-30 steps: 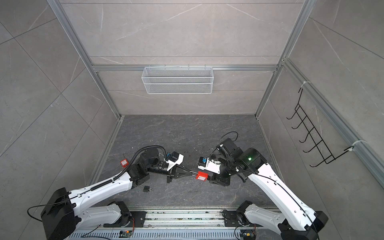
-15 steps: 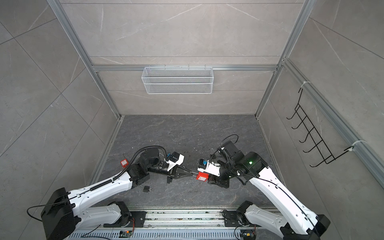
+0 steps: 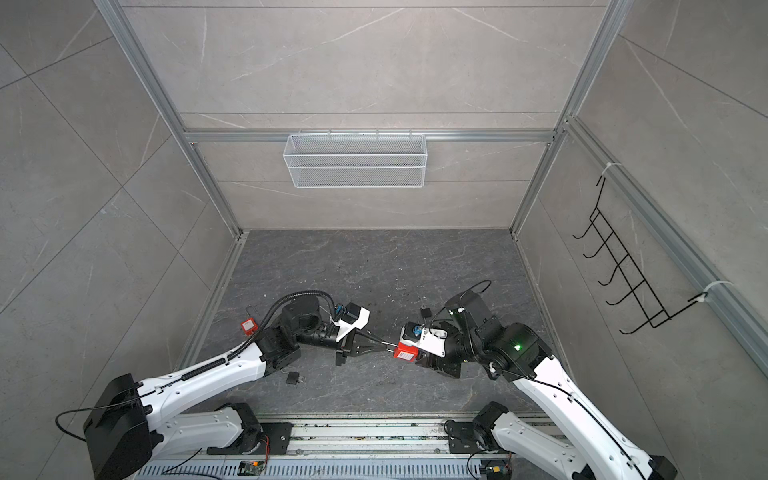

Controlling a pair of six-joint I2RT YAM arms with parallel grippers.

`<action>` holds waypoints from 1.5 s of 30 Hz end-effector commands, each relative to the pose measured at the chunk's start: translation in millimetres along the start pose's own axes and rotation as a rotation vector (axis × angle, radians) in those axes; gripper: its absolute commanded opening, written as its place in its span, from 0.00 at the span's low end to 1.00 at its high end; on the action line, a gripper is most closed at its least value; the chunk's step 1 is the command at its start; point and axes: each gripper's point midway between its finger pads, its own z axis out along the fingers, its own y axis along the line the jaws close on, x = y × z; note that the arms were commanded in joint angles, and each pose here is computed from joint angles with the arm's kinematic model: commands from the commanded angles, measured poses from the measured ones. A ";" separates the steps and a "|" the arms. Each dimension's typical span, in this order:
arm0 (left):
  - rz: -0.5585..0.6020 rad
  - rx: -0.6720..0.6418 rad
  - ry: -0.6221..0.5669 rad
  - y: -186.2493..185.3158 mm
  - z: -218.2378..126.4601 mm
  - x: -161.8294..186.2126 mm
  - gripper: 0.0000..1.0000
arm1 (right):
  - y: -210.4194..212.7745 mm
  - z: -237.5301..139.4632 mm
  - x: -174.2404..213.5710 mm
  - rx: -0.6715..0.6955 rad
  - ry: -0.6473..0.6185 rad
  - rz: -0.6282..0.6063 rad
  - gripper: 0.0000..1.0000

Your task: Lock with the key

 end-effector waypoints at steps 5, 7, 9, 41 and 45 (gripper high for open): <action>0.105 0.060 -0.041 -14.0 -2.1 -29.2 0.00 | 24.1 -18.6 10.5 -0.156 0.147 0.095 0.52; 0.104 0.068 -0.038 -15.3 -2.2 -29.5 0.00 | 22.0 -18.8 9.0 -0.148 0.144 0.092 0.50; 0.106 0.073 -0.032 -16.6 -2.2 -29.0 0.00 | 18.9 -17.9 5.3 -0.135 0.127 0.088 0.48; 0.105 0.058 -0.020 -15.1 4.9 -26.4 0.00 | 11.7 -0.3 -0.4 -0.072 -0.002 0.003 0.16; 0.107 0.041 0.002 -12.8 4.0 -21.5 0.00 | 16.8 1.6 5.2 -0.100 0.020 0.006 0.04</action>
